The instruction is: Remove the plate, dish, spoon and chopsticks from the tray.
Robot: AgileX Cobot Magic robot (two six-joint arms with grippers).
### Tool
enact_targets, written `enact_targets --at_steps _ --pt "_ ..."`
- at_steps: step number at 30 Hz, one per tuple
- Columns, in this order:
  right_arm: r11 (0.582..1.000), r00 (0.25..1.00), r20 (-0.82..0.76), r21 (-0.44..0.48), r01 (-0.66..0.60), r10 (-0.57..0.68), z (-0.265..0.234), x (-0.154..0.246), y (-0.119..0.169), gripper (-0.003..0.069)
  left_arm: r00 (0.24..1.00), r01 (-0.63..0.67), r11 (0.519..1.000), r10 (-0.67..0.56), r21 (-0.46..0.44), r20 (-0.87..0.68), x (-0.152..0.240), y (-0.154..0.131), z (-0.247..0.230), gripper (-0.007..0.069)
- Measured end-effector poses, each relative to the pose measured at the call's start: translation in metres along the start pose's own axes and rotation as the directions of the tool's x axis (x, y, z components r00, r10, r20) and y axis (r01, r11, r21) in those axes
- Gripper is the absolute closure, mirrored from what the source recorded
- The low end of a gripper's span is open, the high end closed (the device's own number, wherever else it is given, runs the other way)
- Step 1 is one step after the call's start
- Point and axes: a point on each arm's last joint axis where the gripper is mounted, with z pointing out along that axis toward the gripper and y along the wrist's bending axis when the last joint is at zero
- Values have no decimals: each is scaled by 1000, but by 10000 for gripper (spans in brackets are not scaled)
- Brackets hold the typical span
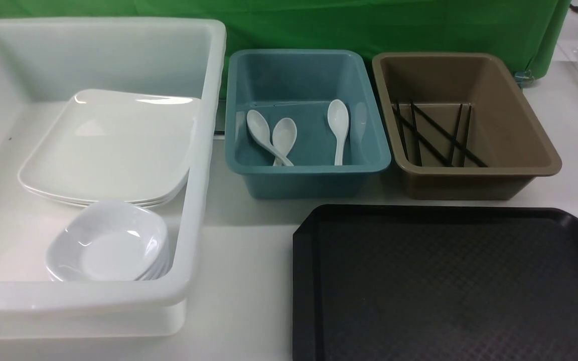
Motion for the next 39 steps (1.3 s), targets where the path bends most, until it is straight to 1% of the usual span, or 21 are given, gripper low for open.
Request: enact_targets --at_steps 30,39 --pt "1000 1000 0 0 -1 1 0 0 0 442 1000 0 1000 0 0 0 0 0 0 608" --pt "1000 1000 0 0 -1 1 0 0 0 424 1000 0 1000 0 0 0 0 0 0 608"
